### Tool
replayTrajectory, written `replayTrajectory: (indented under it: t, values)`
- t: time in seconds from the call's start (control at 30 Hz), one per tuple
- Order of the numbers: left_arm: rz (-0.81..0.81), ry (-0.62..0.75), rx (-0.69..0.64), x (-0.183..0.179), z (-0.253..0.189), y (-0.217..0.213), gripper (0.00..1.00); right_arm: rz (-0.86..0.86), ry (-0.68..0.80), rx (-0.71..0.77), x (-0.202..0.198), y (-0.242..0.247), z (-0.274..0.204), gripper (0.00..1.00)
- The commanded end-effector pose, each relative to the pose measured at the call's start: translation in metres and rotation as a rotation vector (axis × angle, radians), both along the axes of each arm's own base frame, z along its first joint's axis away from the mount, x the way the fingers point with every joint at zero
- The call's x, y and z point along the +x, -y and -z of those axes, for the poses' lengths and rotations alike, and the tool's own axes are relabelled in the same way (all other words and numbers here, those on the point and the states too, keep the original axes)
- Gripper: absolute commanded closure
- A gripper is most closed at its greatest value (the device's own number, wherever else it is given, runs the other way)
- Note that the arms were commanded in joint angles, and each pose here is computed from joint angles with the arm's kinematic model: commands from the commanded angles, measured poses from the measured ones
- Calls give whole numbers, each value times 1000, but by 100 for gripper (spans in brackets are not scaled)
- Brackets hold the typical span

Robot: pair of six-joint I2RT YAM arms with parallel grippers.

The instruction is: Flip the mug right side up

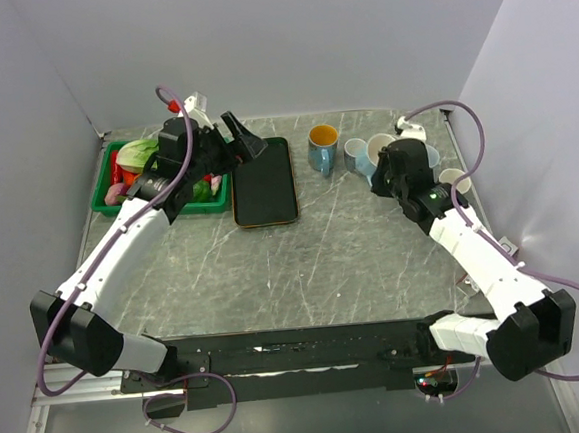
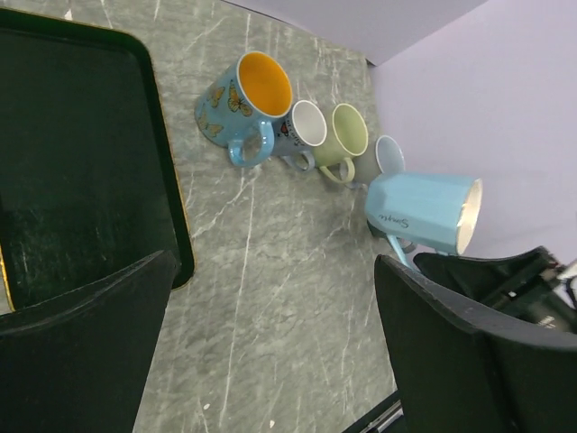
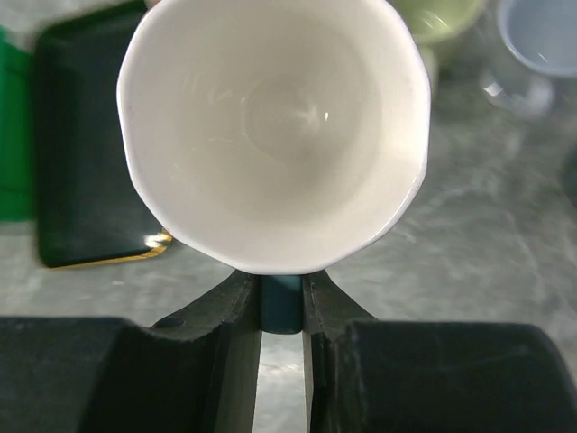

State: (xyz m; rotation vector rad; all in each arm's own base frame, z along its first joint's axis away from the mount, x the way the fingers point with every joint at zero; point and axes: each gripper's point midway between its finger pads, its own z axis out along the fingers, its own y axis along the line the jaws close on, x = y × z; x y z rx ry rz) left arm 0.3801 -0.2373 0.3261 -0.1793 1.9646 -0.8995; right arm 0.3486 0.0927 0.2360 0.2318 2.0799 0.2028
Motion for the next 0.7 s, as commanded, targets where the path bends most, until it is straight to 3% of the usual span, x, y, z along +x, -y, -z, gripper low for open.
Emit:
replayTrajectory:
  t: [0.0, 0.37, 0.67]
  values:
    - [14, 58, -4, -2, -25, -3, 4, 130, 63, -79, 11, 41, -1, 100]
    - [9, 52, 10, 0, -23, -9, 4, 214, -139, -49, 13, 80, 88, 100]
    - [13, 38, 12, 1, -18, -10, 4, 216, -224, -65, 20, 89, 122, 100]
